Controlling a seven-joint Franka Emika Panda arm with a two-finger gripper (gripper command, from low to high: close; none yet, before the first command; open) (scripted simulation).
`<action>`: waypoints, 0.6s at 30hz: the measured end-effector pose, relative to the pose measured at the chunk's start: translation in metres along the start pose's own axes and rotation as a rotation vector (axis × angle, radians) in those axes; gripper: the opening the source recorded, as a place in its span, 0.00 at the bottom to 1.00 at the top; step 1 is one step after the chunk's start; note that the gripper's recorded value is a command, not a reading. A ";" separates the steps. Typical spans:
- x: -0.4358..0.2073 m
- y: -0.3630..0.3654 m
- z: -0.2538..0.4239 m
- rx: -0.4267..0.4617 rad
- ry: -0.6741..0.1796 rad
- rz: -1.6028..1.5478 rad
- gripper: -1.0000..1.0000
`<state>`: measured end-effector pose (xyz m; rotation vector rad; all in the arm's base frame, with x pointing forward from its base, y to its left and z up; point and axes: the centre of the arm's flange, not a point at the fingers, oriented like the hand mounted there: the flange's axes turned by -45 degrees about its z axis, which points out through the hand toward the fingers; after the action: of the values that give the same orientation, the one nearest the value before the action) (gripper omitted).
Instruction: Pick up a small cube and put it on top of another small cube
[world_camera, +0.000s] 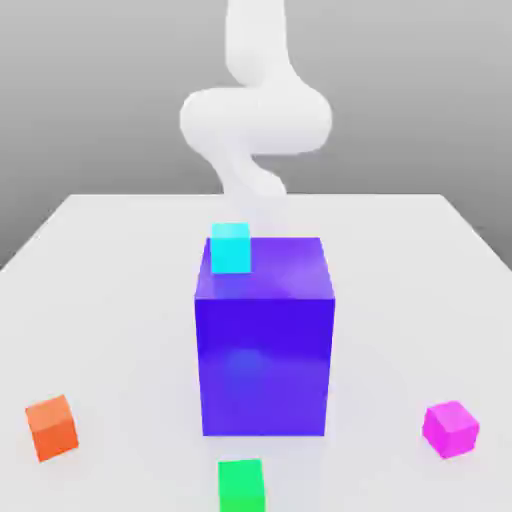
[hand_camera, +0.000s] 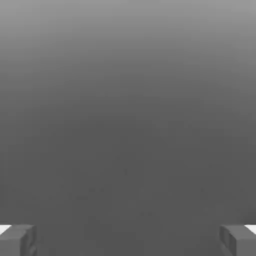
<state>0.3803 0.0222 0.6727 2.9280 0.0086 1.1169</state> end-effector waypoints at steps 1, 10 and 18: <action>-0.002 -0.010 0.022 -0.002 -0.030 -0.011 0.50; -0.059 -0.097 0.189 0.007 -0.278 -0.112 0.50; -0.166 -0.176 0.299 0.054 -0.491 -0.219 0.50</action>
<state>0.4549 0.1953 0.3378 3.0645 0.3494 0.3608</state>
